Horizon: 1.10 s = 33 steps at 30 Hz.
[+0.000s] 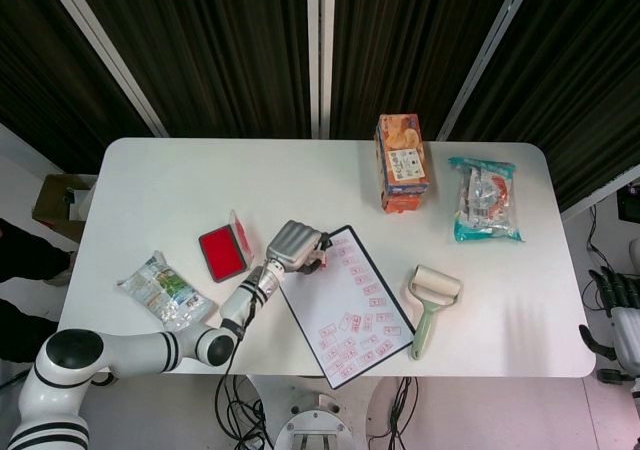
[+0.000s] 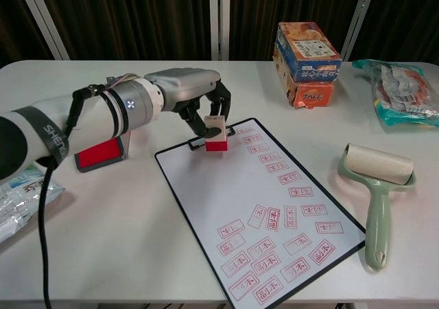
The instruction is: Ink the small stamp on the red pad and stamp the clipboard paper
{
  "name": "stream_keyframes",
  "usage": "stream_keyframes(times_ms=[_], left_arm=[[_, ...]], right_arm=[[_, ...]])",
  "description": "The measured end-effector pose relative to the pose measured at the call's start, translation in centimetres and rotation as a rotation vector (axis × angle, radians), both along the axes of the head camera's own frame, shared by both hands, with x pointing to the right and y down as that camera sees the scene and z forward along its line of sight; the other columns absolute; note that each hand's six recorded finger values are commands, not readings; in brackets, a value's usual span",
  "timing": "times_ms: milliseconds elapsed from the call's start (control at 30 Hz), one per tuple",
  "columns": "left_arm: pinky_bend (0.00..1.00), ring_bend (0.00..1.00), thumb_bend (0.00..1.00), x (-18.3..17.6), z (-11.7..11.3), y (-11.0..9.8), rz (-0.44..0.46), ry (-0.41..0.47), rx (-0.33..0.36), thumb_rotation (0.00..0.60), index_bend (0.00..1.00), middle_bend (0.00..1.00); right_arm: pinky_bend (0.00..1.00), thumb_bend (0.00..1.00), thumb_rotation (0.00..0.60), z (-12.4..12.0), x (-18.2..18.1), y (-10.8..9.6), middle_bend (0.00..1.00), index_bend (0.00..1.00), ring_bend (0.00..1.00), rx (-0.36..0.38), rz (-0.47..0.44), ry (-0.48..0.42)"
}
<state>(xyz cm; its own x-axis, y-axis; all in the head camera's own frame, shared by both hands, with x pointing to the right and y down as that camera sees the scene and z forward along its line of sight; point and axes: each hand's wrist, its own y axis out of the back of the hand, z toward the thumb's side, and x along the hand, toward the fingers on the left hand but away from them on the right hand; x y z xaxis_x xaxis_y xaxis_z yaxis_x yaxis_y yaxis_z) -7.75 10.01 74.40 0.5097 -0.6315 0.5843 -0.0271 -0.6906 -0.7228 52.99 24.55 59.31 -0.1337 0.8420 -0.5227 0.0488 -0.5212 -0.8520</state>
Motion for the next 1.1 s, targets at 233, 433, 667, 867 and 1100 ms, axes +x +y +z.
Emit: stream_keyframes(times_ms=[233,433,667,867,1100], left_arm=[[1.0,1.0,0.48,0.7,-0.1,0.3,-0.074,-0.012,0.0,0.6,0.71,0.71],[1.0,1.0,0.49,1.1,-0.3,0.6,-0.125,-0.024,0.013,0.6,0.71,0.71],[1.0,1.0,0.49,-0.1,0.2,1.4,-0.139,-0.083,0.026,0.6,0.71,0.71],[1.0,1.0,0.49,-0.9,0.2,1.6,-0.164,-0.099,0.029,0.6,0.71,0.72],[1.0,1.0,0.49,-1.0,0.2,1.9,-0.177,-0.096,0.024,0.6,0.71,0.72]], right_arm=[[0.0,0.26,0.6,0.1,-0.2,0.1,0.0,0.0,0.0,-0.003,-0.007,-0.005],[0.0,0.26,0.6,-0.1,-0.1,0.1,0.0,0.0,0.0,-0.003,-0.004,-0.003],[0.0,0.26,0.6,0.0,0.1,0.2,0.0,0.0,0.0,-0.011,-0.003,-0.001],[0.0,0.26,0.6,0.1,0.2,0.4,0.0,0.0,0.0,-0.015,0.002,0.004],[0.0,0.26,0.6,0.1,0.4,0.6,0.0,0.0,0.0,-0.02,0.007,0.014]])
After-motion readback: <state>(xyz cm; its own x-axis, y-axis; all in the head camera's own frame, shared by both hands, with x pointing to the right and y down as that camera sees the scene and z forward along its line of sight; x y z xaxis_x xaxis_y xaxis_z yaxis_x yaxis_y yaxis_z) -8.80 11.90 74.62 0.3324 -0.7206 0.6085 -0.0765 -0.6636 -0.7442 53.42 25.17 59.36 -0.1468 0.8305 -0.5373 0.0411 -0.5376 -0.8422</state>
